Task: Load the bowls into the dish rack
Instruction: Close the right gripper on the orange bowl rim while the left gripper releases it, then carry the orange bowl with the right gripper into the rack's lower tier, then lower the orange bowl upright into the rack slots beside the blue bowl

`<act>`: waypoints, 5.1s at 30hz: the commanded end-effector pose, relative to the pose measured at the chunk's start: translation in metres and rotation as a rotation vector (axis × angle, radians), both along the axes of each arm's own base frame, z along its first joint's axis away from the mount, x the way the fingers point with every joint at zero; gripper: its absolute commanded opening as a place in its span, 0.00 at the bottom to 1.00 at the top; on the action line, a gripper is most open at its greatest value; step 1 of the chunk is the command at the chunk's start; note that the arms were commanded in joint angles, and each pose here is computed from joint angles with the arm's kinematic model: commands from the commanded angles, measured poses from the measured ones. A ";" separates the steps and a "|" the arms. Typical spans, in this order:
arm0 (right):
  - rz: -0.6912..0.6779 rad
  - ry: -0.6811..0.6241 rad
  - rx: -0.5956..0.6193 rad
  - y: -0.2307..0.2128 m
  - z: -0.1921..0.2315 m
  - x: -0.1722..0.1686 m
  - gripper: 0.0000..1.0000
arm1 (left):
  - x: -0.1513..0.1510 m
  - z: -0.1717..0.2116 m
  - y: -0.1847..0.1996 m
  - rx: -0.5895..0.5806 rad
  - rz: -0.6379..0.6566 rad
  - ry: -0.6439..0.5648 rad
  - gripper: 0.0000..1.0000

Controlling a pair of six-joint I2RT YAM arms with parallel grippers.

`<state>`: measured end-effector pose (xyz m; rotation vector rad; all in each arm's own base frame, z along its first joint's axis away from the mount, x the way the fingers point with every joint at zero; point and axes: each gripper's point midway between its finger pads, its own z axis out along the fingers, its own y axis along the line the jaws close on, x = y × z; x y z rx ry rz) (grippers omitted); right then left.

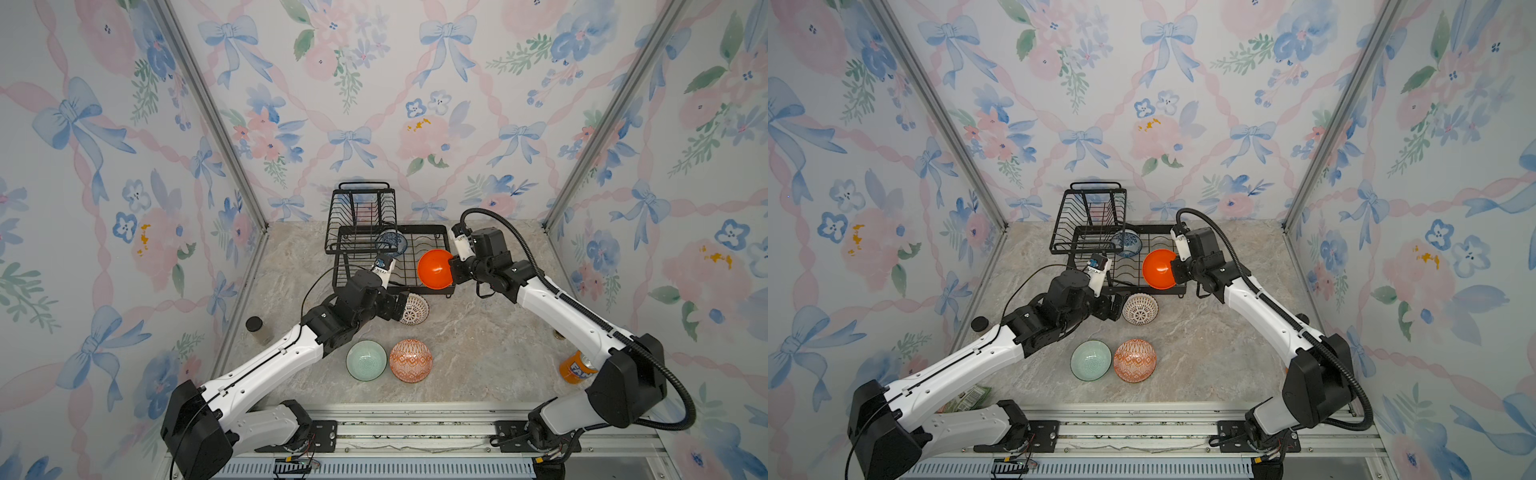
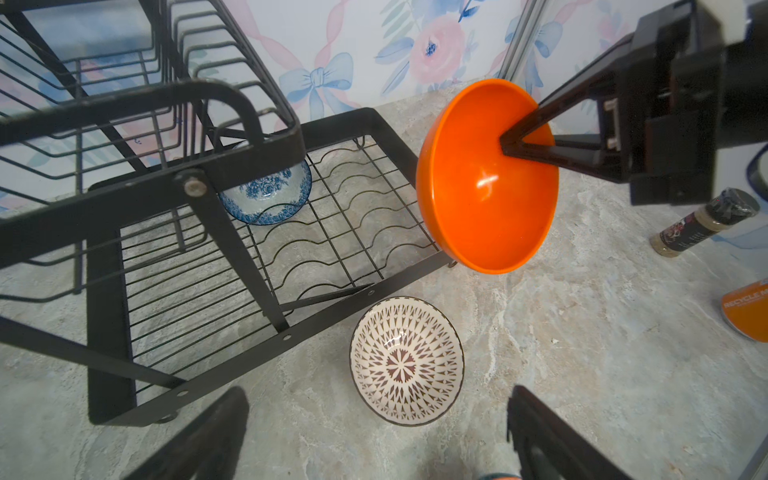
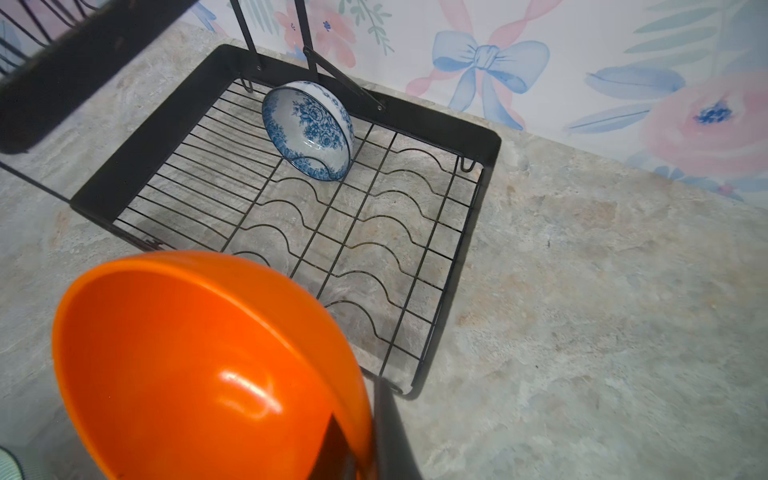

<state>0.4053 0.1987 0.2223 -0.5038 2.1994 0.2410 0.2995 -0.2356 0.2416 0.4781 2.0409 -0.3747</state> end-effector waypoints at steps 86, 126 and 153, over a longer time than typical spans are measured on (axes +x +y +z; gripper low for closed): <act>0.045 -0.987 -0.752 0.034 -0.061 0.234 0.00 | -0.008 -0.004 0.034 0.006 0.074 0.072 0.98; 0.039 -0.958 -0.677 0.036 -0.037 0.207 0.99 | -0.011 -0.014 0.043 0.022 0.098 0.076 0.98; -0.081 -0.719 -0.413 0.008 0.006 0.110 0.97 | -0.002 -0.022 0.043 0.036 0.114 0.089 0.98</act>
